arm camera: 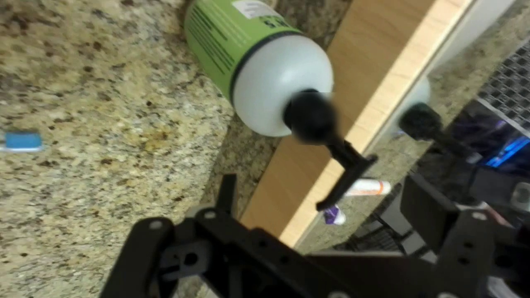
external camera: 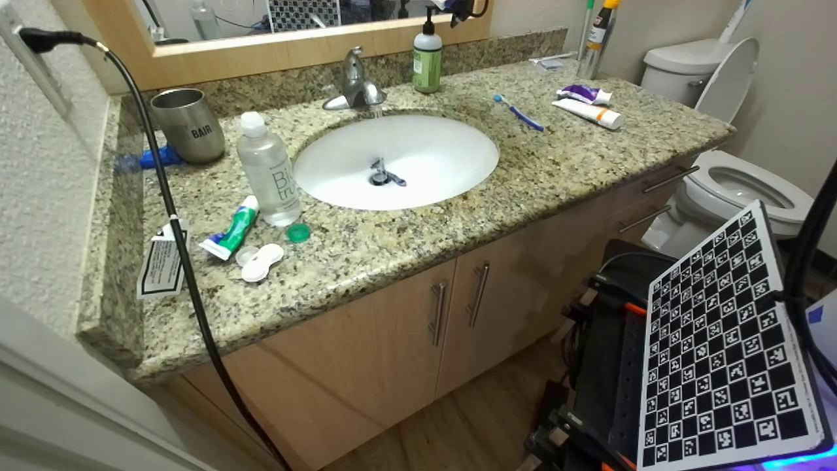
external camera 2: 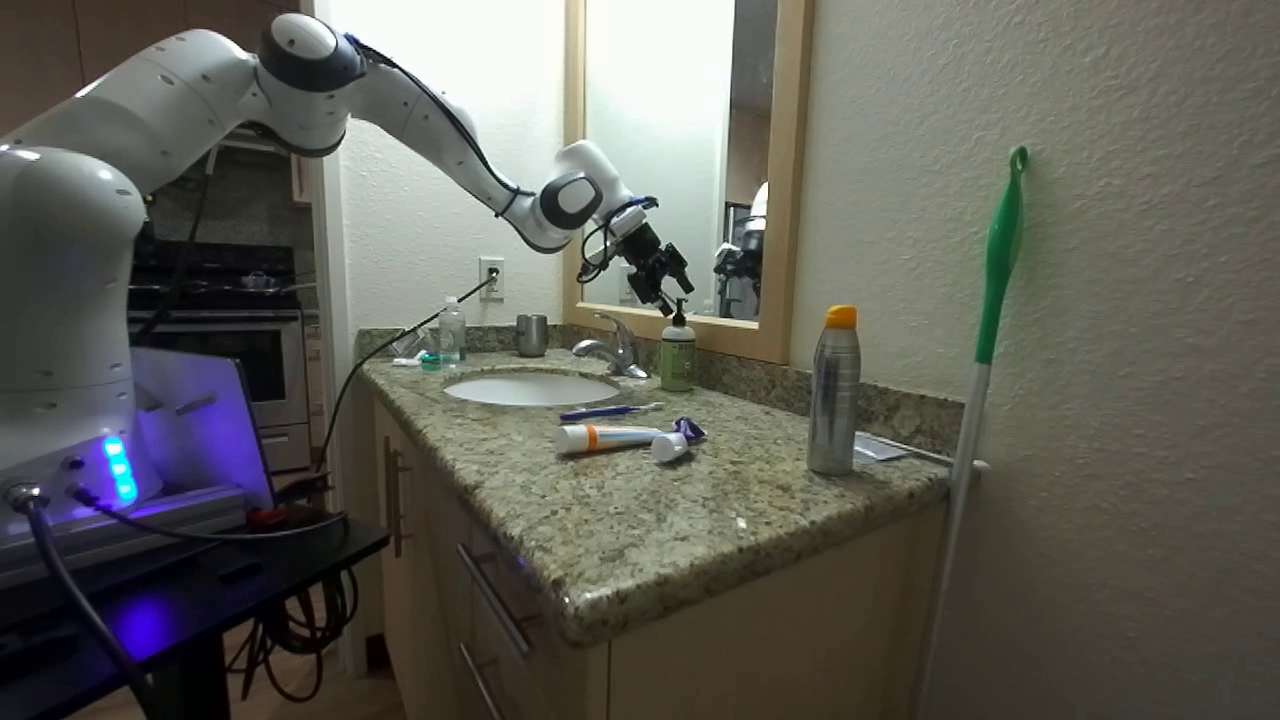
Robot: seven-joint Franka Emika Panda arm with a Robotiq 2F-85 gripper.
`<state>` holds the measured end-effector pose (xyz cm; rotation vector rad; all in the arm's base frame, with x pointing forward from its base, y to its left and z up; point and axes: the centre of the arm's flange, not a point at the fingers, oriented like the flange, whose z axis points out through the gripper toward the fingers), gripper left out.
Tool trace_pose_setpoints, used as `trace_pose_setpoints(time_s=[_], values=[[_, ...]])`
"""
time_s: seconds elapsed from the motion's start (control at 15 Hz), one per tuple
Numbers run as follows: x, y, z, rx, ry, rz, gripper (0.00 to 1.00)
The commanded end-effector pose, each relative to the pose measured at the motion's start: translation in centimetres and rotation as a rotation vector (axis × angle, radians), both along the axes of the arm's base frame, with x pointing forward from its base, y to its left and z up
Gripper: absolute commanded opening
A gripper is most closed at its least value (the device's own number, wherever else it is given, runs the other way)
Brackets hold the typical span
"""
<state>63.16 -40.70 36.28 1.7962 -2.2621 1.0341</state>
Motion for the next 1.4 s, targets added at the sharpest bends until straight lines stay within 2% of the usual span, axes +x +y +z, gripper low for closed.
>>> trace_pose_setpoints(time_s=[0.0,0.4,0.53,0.6,0.67,0.73,0.8,1.07,1.33], values=[[0.0,0.0,-0.5,0.029,0.040,-0.007,1.00],[0.0,0.0,-0.7,0.031,0.052,-0.008,1.00],[0.3,0.2,-0.8,0.059,0.060,-0.012,1.00],[0.5,0.4,-0.8,0.087,0.058,-0.014,0.96],[0.8,0.7,-0.9,0.104,0.056,-0.018,0.72],[0.8,-1.3,-0.6,0.116,0.051,-0.020,0.71],[0.9,-1.7,-0.5,0.129,0.046,-0.020,0.68],[1.1,-2.6,0.5,0.156,0.006,-0.039,0.41],[1.0,-4.1,1.3,0.192,0.009,-0.037,0.12]])
